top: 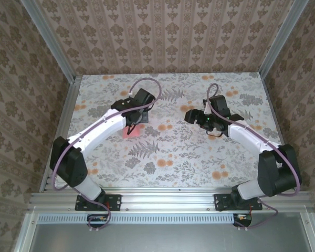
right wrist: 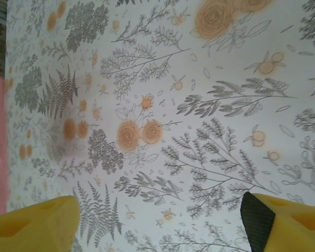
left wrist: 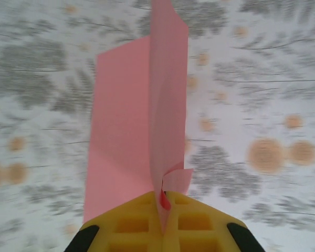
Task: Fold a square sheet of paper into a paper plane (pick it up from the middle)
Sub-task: Turn over the paper at the center of the table.
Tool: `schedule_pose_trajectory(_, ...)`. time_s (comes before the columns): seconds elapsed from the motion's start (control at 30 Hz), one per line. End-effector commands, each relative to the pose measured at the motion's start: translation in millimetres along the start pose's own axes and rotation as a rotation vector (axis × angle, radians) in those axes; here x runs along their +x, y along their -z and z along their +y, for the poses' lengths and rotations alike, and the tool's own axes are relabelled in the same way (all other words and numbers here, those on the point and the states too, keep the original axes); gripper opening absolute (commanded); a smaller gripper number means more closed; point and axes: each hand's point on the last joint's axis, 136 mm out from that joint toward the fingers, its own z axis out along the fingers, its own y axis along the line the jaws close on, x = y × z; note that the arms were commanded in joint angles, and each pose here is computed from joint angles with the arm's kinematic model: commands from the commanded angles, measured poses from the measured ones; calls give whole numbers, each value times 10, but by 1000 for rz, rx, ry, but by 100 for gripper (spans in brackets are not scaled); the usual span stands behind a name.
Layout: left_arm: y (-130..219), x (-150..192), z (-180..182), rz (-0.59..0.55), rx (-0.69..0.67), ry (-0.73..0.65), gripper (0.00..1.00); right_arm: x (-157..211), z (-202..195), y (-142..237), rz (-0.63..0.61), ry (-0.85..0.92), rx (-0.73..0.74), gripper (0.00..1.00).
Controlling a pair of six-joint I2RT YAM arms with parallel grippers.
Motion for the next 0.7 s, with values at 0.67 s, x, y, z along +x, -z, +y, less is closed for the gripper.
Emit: schedule_pose_trajectory(0.67,-966,835,-1133,252,-91,-282,11,-212,-342,464,-188,-57,115,86)
